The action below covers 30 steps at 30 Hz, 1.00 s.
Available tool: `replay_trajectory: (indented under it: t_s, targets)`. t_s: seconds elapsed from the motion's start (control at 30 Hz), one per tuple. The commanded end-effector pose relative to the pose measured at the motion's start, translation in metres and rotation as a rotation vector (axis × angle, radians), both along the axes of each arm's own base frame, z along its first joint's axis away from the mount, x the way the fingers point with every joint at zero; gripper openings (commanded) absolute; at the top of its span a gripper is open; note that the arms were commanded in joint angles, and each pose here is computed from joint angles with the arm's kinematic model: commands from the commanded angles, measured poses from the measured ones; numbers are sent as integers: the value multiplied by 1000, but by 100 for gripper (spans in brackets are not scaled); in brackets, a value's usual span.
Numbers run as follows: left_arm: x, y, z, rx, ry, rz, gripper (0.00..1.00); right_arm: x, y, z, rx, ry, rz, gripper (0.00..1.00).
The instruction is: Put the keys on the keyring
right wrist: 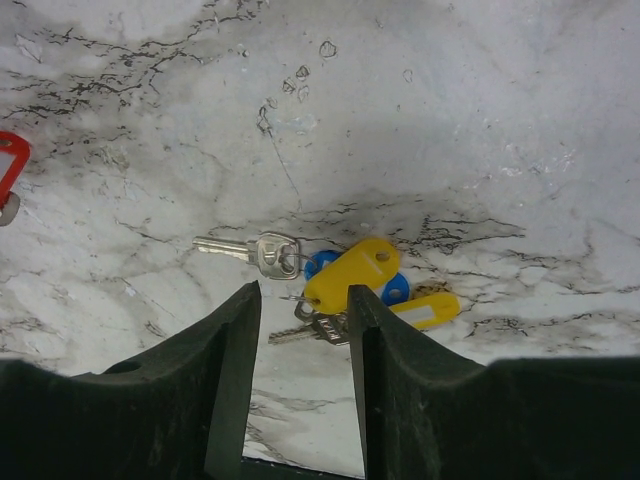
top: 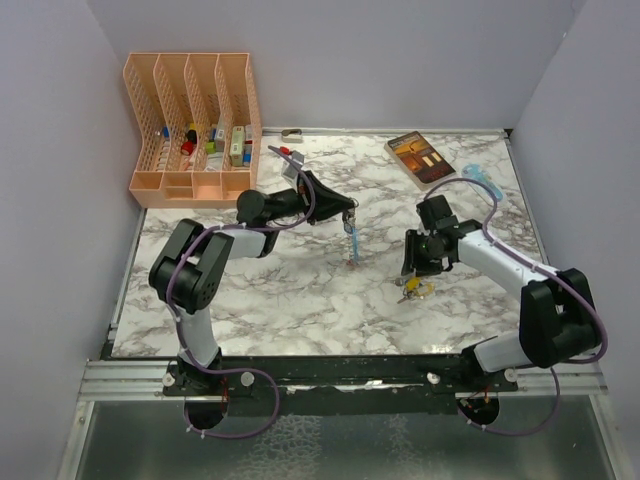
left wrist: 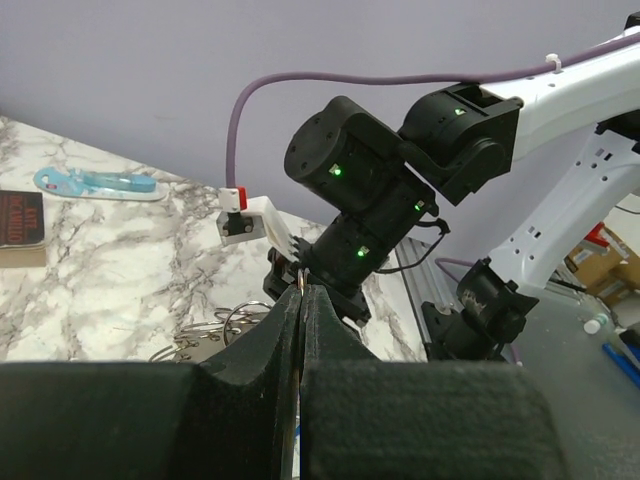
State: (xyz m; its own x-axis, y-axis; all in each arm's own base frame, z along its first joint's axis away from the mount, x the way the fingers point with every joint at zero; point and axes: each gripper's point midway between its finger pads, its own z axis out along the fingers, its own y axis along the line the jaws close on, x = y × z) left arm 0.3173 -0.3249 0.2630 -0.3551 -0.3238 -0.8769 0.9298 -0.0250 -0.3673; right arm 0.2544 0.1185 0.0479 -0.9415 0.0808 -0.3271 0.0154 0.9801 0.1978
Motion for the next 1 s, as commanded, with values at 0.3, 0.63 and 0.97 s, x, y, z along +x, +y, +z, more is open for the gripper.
replay_trajectory:
  t_s: [0.3,0.63,0.97]
  targets:
    - [-21,-1,26,-76,-181,-67,0,22,16,-14,27,-16,60,40]
    - [-18,-4,17,-65,-157,-87,0,14,20,-19,45,1,91,34]
    - [-19,-4,14,-59,-155,-103,0,-3,24,-30,69,41,131,29]
